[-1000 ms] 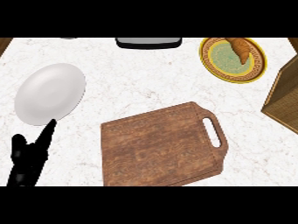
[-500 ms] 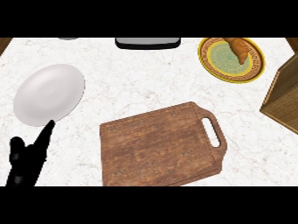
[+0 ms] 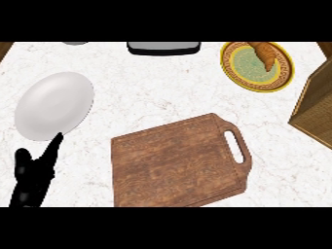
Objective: Pick the bell pepper from the cutting board and place it in the basket
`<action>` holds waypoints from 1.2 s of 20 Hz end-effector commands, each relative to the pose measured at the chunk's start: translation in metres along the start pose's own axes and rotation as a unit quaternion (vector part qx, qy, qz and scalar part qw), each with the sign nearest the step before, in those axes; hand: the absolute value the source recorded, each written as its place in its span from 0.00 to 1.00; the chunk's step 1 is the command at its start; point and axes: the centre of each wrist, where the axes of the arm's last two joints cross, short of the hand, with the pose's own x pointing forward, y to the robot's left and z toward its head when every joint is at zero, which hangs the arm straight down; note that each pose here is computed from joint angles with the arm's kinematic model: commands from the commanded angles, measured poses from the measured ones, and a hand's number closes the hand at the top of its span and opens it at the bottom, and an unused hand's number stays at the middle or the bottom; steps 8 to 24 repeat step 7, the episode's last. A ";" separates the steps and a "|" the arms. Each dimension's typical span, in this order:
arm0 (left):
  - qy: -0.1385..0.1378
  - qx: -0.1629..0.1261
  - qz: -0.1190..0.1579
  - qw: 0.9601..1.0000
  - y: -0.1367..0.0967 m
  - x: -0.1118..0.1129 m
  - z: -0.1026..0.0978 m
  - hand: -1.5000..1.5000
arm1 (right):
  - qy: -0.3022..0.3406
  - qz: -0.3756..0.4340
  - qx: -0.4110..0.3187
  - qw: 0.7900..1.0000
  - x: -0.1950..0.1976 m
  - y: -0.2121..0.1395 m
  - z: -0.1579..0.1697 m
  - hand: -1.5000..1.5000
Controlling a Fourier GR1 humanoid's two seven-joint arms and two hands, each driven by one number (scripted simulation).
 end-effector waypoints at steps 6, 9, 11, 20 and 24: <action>0.057 -0.014 0.027 0.998 0.004 -0.036 0.015 0.50 | 0.038 -0.028 -0.058 0.997 -0.031 -0.083 -0.002 0.00; 0.053 -0.006 0.024 0.998 -0.004 -0.034 0.001 0.50 | 0.055 -0.038 -0.061 0.996 -0.042 -0.083 0.001 0.00; 0.053 -0.006 0.024 0.998 -0.004 -0.034 0.001 0.50 | 0.055 -0.038 -0.061 0.996 -0.042 -0.083 0.001 0.00; 0.053 -0.006 0.024 0.998 -0.004 -0.034 0.001 0.50 | 0.055 -0.038 -0.061 0.996 -0.042 -0.083 0.001 0.00; 0.053 -0.006 0.024 0.998 -0.004 -0.034 0.001 0.50 | 0.055 -0.038 -0.061 0.996 -0.042 -0.083 0.001 0.00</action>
